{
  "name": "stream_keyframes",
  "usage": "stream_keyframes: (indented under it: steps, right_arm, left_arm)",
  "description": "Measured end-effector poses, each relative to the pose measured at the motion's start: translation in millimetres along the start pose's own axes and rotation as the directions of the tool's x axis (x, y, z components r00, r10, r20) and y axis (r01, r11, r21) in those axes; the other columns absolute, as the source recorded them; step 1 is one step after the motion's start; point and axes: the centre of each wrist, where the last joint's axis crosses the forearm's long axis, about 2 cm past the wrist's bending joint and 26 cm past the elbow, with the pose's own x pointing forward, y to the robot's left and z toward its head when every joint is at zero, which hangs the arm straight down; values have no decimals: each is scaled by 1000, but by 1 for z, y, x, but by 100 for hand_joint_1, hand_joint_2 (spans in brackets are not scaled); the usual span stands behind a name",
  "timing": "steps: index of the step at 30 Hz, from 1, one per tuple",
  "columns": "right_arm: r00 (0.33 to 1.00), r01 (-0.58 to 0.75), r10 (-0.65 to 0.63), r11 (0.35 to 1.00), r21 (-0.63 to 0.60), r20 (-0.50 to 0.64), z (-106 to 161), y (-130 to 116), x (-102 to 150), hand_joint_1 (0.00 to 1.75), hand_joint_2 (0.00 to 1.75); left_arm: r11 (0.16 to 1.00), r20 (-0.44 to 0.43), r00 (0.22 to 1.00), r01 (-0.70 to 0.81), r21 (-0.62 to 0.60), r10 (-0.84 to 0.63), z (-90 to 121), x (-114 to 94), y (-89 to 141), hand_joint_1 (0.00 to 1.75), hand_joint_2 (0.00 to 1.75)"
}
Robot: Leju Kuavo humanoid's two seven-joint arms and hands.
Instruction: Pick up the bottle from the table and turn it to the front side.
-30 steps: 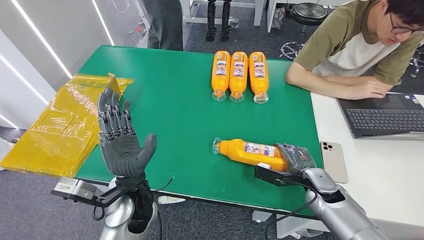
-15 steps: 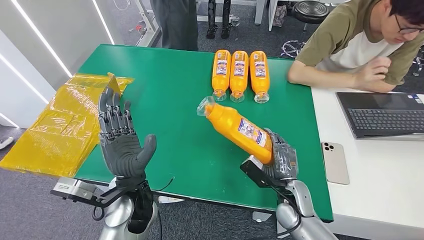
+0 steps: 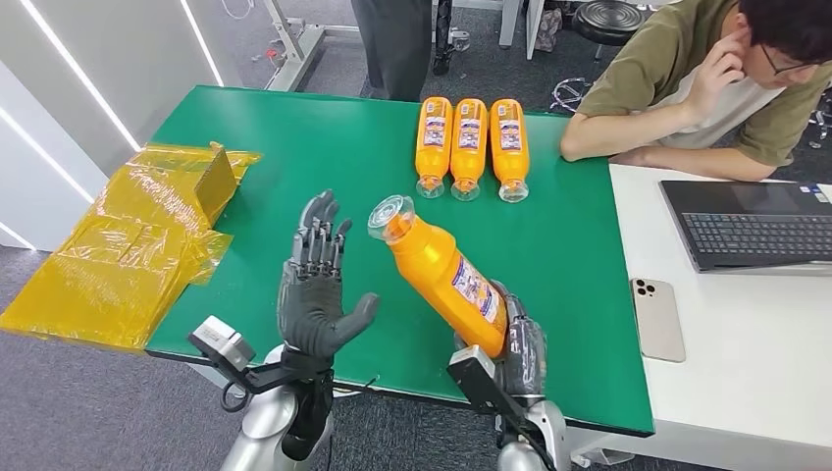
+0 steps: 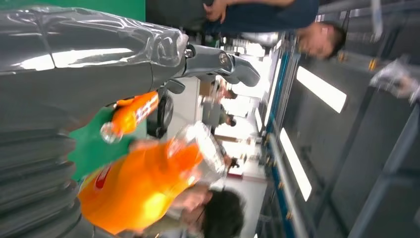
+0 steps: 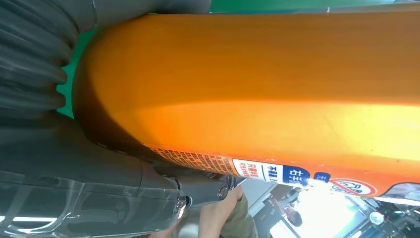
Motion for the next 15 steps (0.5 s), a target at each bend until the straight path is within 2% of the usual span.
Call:
stream_keyframes:
  steps: [5, 15]
  right_arm:
    - [1000, -4, 4, 1000, -14, 20, 12, -1, 20, 175, 175]
    - [998, 32, -33, 999, 21, 47, 15, 4, 43, 175, 175]
  left_arm:
    - [996, -73, 997, -34, -82, 28, 6, -13, -7, 0, 175]
    - [994, -131, 991, -42, -96, 29, 15, -27, -9, 0, 175]
